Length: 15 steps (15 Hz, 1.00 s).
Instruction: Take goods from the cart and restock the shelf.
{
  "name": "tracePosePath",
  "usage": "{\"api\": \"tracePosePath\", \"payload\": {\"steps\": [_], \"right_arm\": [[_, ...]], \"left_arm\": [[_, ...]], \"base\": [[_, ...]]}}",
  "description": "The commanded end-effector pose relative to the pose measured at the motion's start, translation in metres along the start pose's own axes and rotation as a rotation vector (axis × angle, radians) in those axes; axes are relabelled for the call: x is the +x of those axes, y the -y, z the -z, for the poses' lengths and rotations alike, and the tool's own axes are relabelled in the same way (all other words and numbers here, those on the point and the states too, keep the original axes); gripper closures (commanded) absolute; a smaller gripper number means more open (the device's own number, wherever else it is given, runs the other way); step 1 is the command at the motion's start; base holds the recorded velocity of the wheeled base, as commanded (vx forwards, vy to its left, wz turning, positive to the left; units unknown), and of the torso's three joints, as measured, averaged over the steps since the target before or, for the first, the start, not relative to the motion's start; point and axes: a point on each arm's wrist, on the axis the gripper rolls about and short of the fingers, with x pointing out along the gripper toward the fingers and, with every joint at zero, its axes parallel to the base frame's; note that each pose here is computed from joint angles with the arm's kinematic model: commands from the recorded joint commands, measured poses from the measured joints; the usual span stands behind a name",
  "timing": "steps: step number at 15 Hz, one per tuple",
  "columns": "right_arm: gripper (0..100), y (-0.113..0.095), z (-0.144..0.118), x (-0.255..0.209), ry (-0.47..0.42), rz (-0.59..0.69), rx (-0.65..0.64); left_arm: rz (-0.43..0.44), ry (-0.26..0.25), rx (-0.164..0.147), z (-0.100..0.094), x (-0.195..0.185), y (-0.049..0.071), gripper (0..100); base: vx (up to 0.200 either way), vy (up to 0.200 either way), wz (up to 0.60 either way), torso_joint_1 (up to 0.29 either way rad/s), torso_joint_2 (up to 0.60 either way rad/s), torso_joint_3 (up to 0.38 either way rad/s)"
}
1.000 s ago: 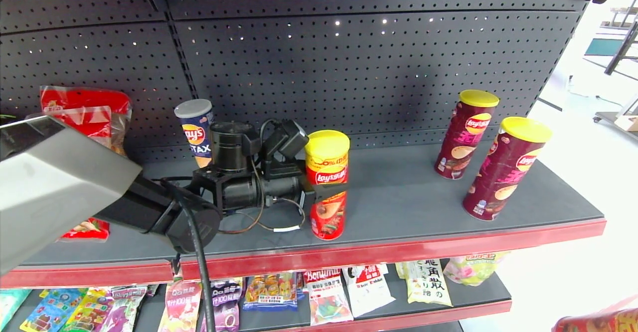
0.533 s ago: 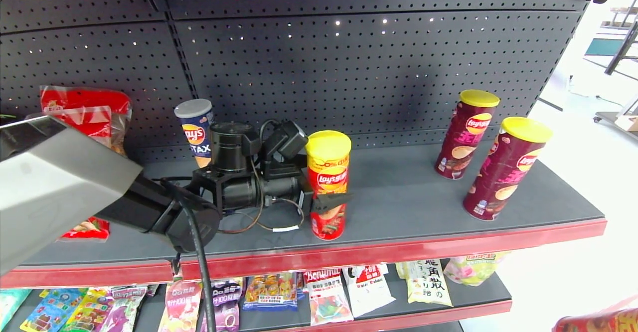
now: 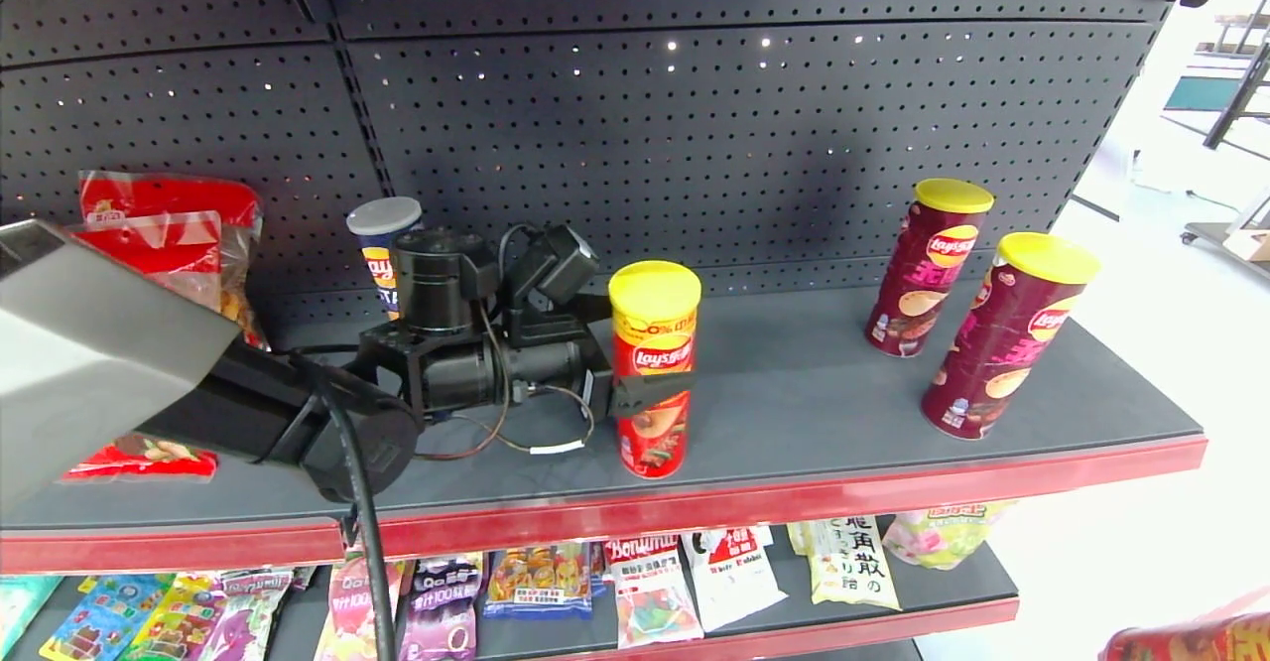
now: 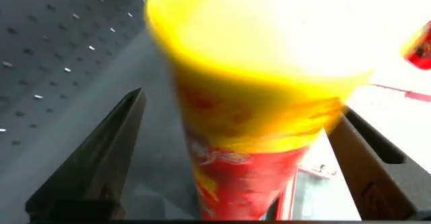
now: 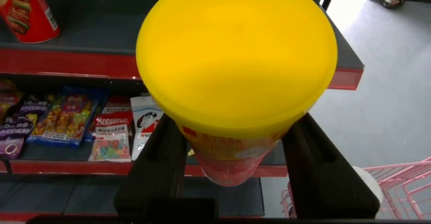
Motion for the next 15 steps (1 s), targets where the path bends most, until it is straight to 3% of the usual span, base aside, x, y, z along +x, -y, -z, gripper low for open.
{"api": "tracePosePath", "payload": {"steps": [1,6,9,13,15], "right_arm": [[100,0.0,-0.001,0.0,0.0,0.0,-0.001],[100,0.0,-0.001,0.0,0.0,0.0,-0.002],[100,0.0,0.0,0.0,-0.004,0.001,-0.003],[100,0.0,0.002,0.001,-0.009,0.0,-0.003],[100,0.0,0.002,0.001,-0.01,0.0,-0.003]], "left_arm": [[-0.019,0.028,0.018,-0.013,-0.012,-0.001,0],[-0.029,0.069,0.035,-0.035,-0.031,0.009,0],[-0.028,0.09,0.008,-0.047,-0.048,0.02,0],[-0.032,0.119,0.013,-0.058,-0.055,0.023,0],[-0.079,0.125,0.02,-0.06,-0.056,0.022,0]], "base": [[0.0,0.0,0.0,0.0,0.0,0.0],[0.0,0.0,0.0,0.0,0.0,0.0],[0.0,0.0,0.0,0.0,0.0,0.0],[0.0,0.0,0.0,0.0,0.0,0.0],[0.0,0.0,0.0,0.0,0.0,0.0]]}}
